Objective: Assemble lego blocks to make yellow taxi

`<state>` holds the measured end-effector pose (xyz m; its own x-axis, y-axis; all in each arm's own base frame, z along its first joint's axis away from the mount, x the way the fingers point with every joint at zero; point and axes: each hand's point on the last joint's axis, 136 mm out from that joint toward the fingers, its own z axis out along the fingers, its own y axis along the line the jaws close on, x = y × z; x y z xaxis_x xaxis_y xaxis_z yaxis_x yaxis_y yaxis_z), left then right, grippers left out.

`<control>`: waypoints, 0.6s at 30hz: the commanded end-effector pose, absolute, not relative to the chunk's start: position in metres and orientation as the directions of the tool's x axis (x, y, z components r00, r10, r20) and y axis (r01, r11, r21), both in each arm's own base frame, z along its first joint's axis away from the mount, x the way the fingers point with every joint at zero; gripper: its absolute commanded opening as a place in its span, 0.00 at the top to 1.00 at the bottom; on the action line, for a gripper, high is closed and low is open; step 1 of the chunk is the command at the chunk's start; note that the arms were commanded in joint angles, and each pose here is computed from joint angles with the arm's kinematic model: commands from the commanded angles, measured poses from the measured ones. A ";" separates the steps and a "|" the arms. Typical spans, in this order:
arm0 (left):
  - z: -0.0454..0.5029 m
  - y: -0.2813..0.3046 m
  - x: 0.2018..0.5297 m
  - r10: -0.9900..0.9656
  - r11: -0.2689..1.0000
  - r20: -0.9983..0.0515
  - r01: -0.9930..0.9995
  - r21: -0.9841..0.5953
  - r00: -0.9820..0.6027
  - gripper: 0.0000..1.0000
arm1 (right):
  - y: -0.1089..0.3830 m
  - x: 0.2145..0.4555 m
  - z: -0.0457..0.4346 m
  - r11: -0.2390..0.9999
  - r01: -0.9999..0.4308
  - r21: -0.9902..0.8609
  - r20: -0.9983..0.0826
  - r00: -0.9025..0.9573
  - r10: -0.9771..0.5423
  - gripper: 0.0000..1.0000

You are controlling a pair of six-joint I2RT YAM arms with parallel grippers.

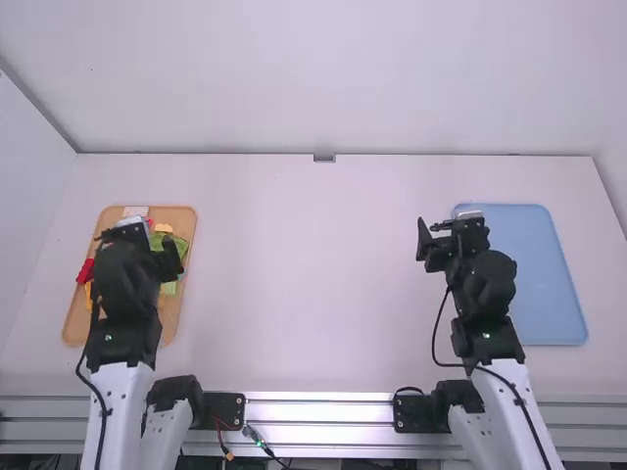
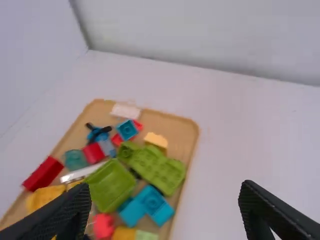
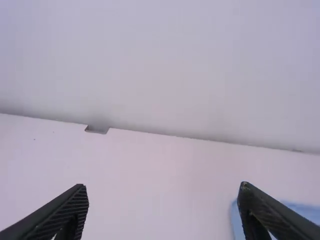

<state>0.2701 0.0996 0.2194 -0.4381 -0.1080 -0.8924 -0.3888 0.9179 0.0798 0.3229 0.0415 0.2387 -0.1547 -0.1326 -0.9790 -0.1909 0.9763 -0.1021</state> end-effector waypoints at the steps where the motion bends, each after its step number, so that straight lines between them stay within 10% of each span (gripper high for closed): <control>1: 0.233 0.126 0.270 -0.086 0.885 -0.865 -0.436 0.162 -0.494 0.16 | 0.049 0.331 0.261 0.958 -0.220 -0.182 -0.973 -0.097 -0.208 0.16; 11: 0.225 0.226 0.230 -0.356 0.621 -0.764 -0.747 0.237 -0.539 0.05 | 0.056 0.351 0.275 0.947 -0.236 -0.218 -0.969 -0.062 -0.238 0.05; 18: 0.184 0.241 0.224 -0.443 0.736 -0.586 -0.648 0.194 -0.678 0.01 | 0.059 0.361 0.281 0.944 -0.239 -0.228 -0.969 -0.039 -0.244 0.01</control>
<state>0.2171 0.2383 0.1822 -0.6606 -0.4606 -0.5928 -0.6853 0.6924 0.2257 0.3569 0.0565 0.2629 -0.0765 -0.2435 -0.9669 -0.2422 0.9452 -0.2189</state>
